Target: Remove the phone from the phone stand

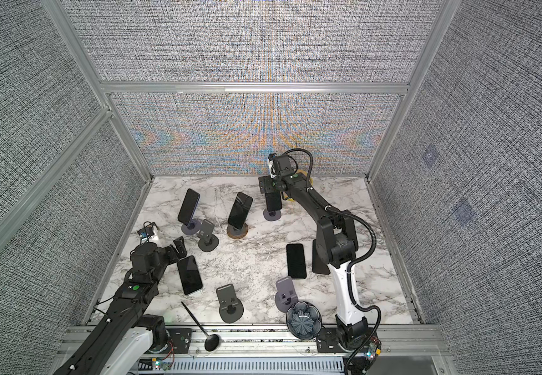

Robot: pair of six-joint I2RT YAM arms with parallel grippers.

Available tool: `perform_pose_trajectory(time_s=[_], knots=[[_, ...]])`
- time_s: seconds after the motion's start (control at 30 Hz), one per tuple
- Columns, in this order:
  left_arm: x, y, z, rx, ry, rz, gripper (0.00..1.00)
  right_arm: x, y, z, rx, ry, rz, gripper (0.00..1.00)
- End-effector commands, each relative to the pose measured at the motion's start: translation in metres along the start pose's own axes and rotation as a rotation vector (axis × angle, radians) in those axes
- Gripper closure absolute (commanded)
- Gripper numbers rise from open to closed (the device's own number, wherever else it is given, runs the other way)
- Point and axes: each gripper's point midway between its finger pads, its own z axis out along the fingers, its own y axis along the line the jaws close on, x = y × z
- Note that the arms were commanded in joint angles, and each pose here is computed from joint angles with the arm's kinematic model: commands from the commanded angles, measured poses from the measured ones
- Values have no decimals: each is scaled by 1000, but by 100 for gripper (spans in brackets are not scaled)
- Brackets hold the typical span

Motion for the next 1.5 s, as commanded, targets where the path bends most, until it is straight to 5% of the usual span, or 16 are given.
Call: perform_pose_trajectory(time_s=[0.0,0.7,1.13,1.47], knots=[[-14,-7,0,33,-65,13,1,1,0,1,16,16,-10,9],[2,-1,7,36,-83,-43,1,-7,2,-3,41,7,-16,26],[11,10,13,-14,-73,-89,0,-26,5,-54,36,-42,-4,28],[12,9,16,-18,-53,-89,1,10,-7,-101,36,16,39,30]])
